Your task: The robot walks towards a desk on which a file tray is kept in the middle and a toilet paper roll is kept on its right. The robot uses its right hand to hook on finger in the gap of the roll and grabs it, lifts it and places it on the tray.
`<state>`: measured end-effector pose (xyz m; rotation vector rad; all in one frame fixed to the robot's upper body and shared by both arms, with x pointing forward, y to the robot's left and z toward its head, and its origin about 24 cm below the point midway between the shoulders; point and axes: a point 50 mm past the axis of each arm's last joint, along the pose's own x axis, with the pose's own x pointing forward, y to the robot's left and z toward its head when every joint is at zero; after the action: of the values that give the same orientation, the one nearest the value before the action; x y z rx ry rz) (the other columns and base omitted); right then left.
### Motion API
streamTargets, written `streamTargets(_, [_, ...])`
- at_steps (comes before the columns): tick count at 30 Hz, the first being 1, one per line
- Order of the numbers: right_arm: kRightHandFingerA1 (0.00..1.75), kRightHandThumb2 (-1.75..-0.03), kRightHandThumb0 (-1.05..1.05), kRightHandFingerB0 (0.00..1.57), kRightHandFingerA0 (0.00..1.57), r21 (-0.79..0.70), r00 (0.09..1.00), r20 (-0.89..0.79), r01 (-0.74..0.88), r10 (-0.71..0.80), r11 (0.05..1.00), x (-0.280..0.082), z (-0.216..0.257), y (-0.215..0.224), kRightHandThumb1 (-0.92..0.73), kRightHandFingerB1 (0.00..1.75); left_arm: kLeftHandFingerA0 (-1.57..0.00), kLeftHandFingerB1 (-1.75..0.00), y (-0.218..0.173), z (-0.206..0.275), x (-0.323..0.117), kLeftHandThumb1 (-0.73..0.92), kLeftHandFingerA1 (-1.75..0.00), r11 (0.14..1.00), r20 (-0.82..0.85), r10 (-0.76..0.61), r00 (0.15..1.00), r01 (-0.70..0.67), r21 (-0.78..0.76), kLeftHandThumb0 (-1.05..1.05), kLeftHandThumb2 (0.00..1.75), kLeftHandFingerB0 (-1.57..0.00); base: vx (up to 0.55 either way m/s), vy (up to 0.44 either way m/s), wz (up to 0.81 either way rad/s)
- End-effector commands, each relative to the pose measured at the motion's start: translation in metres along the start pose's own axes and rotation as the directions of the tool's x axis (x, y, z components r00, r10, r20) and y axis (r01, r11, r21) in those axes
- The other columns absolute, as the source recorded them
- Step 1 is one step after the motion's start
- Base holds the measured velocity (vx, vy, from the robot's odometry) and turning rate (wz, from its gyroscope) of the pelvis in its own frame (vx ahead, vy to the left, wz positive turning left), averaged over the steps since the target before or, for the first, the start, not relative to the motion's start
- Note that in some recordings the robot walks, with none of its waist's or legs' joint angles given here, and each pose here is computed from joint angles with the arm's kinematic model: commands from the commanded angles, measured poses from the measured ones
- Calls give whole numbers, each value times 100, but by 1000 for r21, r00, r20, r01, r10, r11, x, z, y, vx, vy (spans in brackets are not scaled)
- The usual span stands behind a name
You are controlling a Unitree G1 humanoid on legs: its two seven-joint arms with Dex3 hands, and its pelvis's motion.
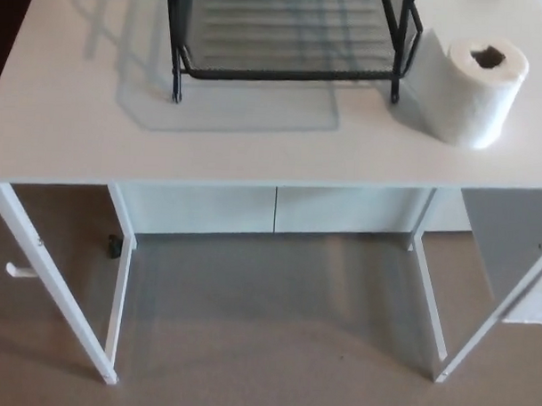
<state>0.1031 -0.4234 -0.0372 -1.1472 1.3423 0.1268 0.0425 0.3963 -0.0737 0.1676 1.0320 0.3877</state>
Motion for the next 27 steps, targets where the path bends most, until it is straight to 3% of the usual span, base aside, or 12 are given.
streamTargets(1, [61,-104,-61,40,34,10,1000,-8,1,-1,1000,0,-1,1,-62,57,-43,-37,5,8,1,78,-44,1000,19,15,1000,-15,-5,-72,63,-30,158,-58,9])
streamTargets(2, [61,-104,-61,40,34,10,1000,-8,1,-1,1000,0,-1,1,-62,57,-37,-44,5,9,1,68,-49,1000,24,7,1000,-6,-12,-74,83,-28,82,-91,8])
streamTargets(3, [61,-104,-61,40,34,10,1000,-8,1,-1,1000,0,-1,1,-62,57,-40,-35,5,9,1,80,-42,1000,25,3,1000,-3,-3,-70,64,-27,134,-125,17])
streamTargets(6, [61,-104,-61,40,34,12,1000,-8,3,-3,1000,0,-1,0,-62,57,-39,-34,4,11,-1,81,-41,1000,35,-3,999,3,19,-68,64,-26,271,-169,2])
streamTargets(9, [61,-104,-61,40,34,15,1000,-8,3,-3,1000,0,-1,0,-62,57,-40,-35,4,12,0,81,-43,999,32,0,999,-1,43,-70,64,-26,272,-149,17])
streamTargets(10, [61,-104,-61,40,34,16,1000,-8,4,-3,1000,0,-1,0,-62,57,-36,-44,4,12,1,70,-50,999,30,2,1000,-4,39,-75,84,-27,163,-116,-3])
streamTargets(11, [61,-104,-61,40,34,16,1000,-8,3,-3,1000,0,-1,1,-62,57,-40,-35,3,13,2,81,-44,999,30,3,1000,-4,38,-71,64,-26,176,-99,2])
streamTargets(23, [61,-104,-61,40,34,15,1000,-11,-2,2,1000,1,-2,3,-62,57,-43,-37,6,10,2,78,-45,1000,22,9,1000,-9,21,-72,64,-29,210,104,1])
streamTargets(24, [61,-104,-61,40,34,14,1000,-12,-3,3,1000,1,-2,3,-62,57,-38,-45,6,11,1,69,-50,999,24,12,1000,-13,38,-75,83,-29,152,213,11])
streamTargets(25, [61,-104,-61,40,34,14,1000,-12,-3,3,1000,1,-2,3,-62,57,-42,-35,6,11,1,78,-42,1000,30,8,1000,-9,15,-69,63,-29,109,121,-1])
streamTargets(27, [61,-104,-61,40,34,14,1000,-12,-3,3,1000,1,-2,3,-62,57,-45,-35,6,11,1,77,-42,1000,33,17,999,-16,-3,-67,63,-32,144,63,3])
